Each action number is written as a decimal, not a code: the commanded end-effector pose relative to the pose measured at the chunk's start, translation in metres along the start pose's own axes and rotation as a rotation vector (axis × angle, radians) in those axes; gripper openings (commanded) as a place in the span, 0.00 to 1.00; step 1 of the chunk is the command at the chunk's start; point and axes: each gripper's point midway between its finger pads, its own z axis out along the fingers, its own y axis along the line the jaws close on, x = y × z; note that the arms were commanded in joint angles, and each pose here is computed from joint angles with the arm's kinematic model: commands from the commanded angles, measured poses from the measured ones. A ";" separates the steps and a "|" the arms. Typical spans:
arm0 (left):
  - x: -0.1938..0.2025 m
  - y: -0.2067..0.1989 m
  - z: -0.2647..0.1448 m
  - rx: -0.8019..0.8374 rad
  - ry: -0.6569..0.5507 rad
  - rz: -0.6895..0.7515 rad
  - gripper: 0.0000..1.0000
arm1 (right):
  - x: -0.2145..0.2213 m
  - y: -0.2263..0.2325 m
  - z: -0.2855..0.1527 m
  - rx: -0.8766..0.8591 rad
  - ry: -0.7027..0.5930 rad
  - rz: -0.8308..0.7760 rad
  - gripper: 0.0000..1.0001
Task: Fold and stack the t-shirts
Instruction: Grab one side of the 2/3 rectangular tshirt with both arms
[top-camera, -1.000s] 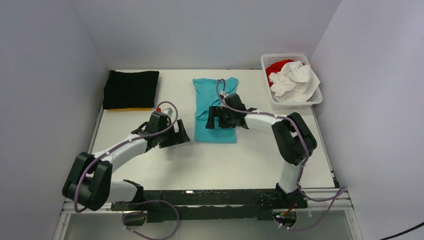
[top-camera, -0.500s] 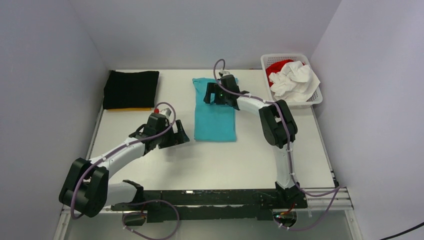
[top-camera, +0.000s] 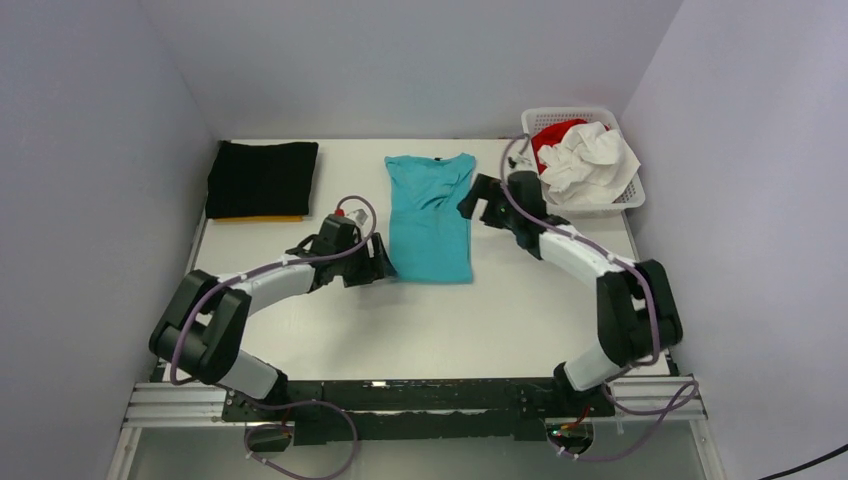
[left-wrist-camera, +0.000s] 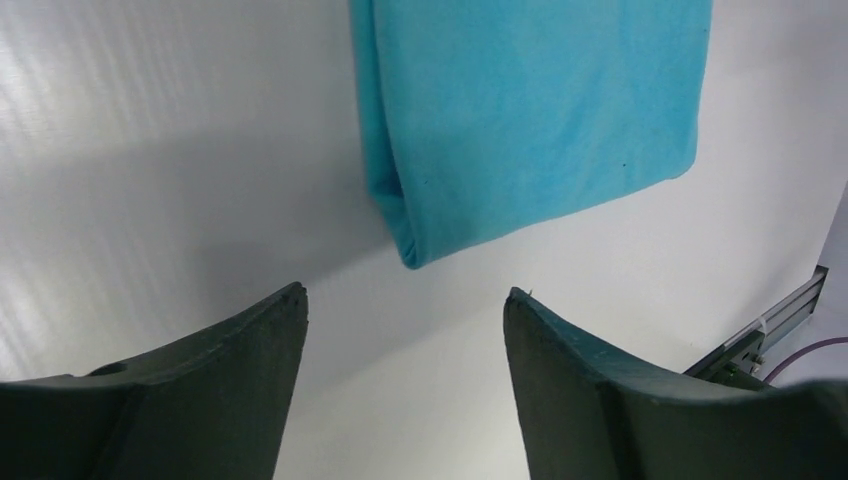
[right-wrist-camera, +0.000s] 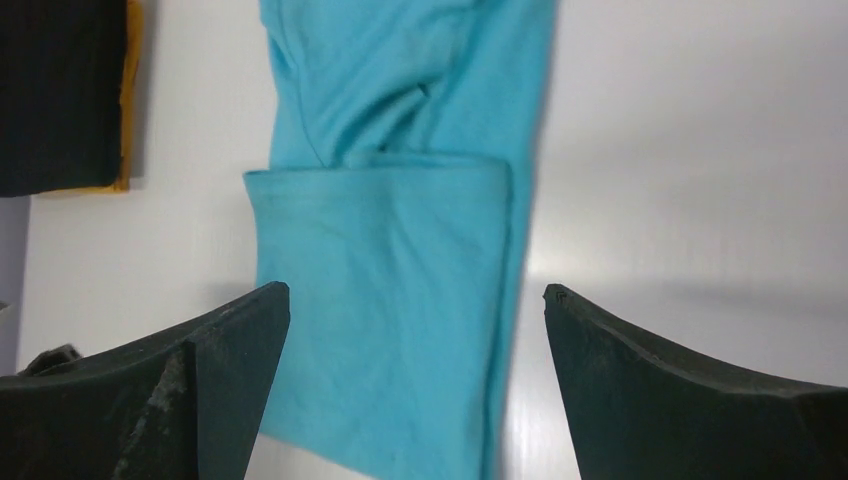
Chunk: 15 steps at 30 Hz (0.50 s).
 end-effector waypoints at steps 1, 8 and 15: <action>-0.006 -0.016 0.011 0.050 -0.001 -0.008 0.73 | 0.034 -0.015 -0.024 -0.084 0.073 0.134 1.00; 0.001 -0.004 0.031 0.009 0.028 -0.022 0.62 | 0.081 -0.030 -0.043 -0.059 0.210 0.150 1.00; 0.012 -0.002 0.045 0.008 0.088 -0.022 0.38 | 0.106 -0.035 -0.048 -0.062 0.273 0.189 1.00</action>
